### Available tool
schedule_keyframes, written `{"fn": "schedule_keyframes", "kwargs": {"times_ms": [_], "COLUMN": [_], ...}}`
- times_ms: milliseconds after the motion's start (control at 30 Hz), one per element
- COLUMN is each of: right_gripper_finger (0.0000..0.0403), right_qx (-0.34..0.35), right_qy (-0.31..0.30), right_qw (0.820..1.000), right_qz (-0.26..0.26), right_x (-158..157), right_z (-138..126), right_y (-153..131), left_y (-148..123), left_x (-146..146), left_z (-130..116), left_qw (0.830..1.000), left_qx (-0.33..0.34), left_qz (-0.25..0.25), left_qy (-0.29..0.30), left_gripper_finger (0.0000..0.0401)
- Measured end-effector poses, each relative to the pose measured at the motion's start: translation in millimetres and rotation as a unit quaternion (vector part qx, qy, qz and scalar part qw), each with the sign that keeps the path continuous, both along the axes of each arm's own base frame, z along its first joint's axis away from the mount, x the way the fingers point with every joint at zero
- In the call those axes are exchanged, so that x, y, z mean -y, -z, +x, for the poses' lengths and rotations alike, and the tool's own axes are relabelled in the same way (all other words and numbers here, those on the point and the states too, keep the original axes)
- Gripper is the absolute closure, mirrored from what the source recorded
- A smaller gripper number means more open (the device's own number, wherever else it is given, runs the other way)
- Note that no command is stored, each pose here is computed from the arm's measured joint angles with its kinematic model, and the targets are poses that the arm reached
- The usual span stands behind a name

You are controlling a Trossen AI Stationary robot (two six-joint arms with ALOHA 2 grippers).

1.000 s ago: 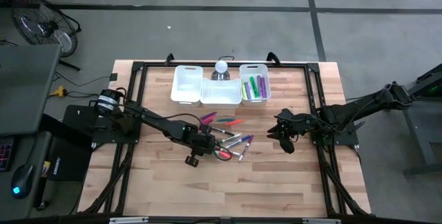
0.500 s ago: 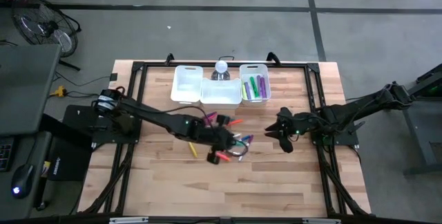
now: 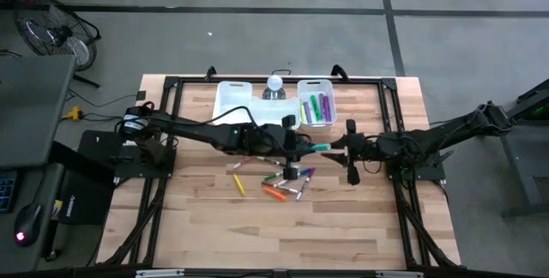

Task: Pick & Place Markers
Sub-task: Put the blue highlighter pen into the right white bin

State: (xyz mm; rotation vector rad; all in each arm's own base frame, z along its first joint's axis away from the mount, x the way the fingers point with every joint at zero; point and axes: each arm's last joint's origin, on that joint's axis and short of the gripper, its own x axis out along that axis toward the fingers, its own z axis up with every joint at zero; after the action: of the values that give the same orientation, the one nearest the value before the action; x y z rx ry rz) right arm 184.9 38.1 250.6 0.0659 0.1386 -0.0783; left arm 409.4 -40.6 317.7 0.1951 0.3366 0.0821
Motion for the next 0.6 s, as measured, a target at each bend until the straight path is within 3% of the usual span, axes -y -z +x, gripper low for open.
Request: {"fn": "schedule_keyframes", "kwargs": {"times_ms": [233,600], "right_gripper_finger": [0.0308,0.0307], "right_qx": [0.04,0.055], "right_qy": [-0.003,-0.059], "right_qw": [0.999,0.997], "right_qz": [-0.005,0.018], "right_x": [0.0,-3.4], "right_z": [0.9,1.1], "right_y": [-7.9,-11.0], "left_y": [-2.8,-4.4], "left_x": [0.8,1.2], "left_z": [0.8,1.0], "left_qw": [1.0,1.0], "left_qx": [0.015,0.023], "left_qz": [-0.002,-0.006], "left_qy": [0.002,-0.001], "left_gripper_finger": [0.0348,0.0348]}}
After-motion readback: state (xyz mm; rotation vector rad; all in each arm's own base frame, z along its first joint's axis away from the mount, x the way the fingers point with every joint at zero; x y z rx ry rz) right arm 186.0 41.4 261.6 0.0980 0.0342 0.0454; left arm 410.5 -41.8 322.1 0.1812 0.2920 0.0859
